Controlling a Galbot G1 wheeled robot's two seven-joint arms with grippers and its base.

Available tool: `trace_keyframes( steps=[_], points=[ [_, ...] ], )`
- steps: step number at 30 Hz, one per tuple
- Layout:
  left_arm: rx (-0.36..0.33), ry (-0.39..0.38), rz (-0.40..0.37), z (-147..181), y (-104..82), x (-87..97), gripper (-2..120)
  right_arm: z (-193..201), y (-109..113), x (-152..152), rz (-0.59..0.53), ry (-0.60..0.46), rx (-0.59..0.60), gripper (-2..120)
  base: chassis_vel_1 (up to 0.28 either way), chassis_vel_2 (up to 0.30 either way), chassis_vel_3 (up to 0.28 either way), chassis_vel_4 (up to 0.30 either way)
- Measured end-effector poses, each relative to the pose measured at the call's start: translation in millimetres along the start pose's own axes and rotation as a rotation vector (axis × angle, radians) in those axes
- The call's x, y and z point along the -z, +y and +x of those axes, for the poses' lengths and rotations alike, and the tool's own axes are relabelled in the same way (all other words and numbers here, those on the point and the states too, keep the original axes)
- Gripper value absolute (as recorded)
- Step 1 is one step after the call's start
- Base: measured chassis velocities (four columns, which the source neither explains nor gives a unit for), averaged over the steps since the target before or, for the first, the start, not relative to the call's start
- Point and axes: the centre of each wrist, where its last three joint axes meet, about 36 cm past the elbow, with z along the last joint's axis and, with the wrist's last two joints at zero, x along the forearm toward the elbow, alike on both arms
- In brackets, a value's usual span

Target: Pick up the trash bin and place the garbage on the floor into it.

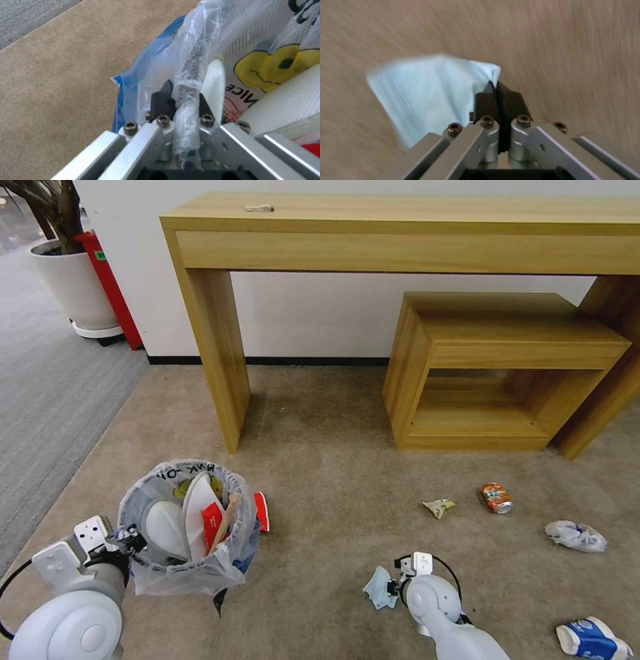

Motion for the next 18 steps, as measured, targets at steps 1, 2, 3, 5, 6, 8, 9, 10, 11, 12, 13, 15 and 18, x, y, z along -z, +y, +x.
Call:
trace_keyframes(
  steps=[1, 2, 3, 5, 6, 8, 9, 10, 11, 12, 13, 15, 18],
  points=[
    [-0.002, 0.001, -0.001, 0, -0.8, -0.5, 1, 10, 1, 6, -0.016, -0.102, 0.082, 0, 0.000, 0.000, 0.000, 0.000],
    [-0.002, 0.001, -0.001, 0, -0.8, -0.5, 1, 10, 1, 6, -0.016, -0.102, 0.082, 0, 0.000, 0.000, 0.000, 0.000],
    [-0.004, 0.004, -0.004, 1, -2.0, -1.8, 1, 22, 1, 14, -0.024, -0.250, 0.205, 0, 0.000, 0.000, 0.000, 0.000],
    [-0.007, 0.009, -0.007, 1, -4.7, -4.7, 1, 39, -2, 27, 0.015, -0.475, 0.389, 0, 0.000, 0.000, 0.000, 0.000],
    [-0.007, 0.009, -0.007, 1, -4.7, -4.7, 1, 39, -2, 27, 0.015, -0.475, 0.389, 0, 0.000, 0.000, 0.000, 0.000],
    [-0.015, 0.018, -0.008, 2, -8.5, -8.1, 1, 50, -2, 41, 0.042, -0.653, 0.592, 0, 0.000, 0.000, 0.000, 0.000],
    [-0.018, 0.021, -0.009, 2, -10.1, -9.4, 1, 54, 0, 47, 0.033, -0.729, 0.696, 0, 0.000, 0.000, 0.000, 0.000],
    [-0.018, 0.021, -0.009, 2, -10.1, -9.4, 1, 54, 0, 47, 0.033, -0.729, 0.696, 0, 0.000, 0.000, 0.000, 0.000],
    [-0.024, 0.026, -0.009, 3, -12.5, -11.4, 1, 56, 1, 53, 0.023, -0.823, 0.827, 0, 0.000, 0.000, 0.000, 0.000],
    [-0.032, 0.031, -0.009, 4, -15.0, -13.2, 1, 56, 3, 60, 0.035, -0.906, 0.962, 0, 0.000, 0.000, 0.000, 0.000],
    [-0.032, 0.031, -0.009, 4, -15.0, -13.2, 1, 56, 3, 60, 0.035, -0.906, 0.962, 0, 0.000, 0.000, 0.000, 0.000],
    [-0.045, 0.038, -0.007, 6, -19.2, -15.4, 1, 56, 9, 73, 0.063, -0.991, 1.154, 0, 0.000, 0.000, 0.000, 0.000],
    [-0.053, 0.041, -0.008, 7, -23.1, -17.5, 1, 55, 18, 81, 0.052, -1.013, 1.281, 0, 0.000, 0.000, 0.000, 0.000]
  ],
)
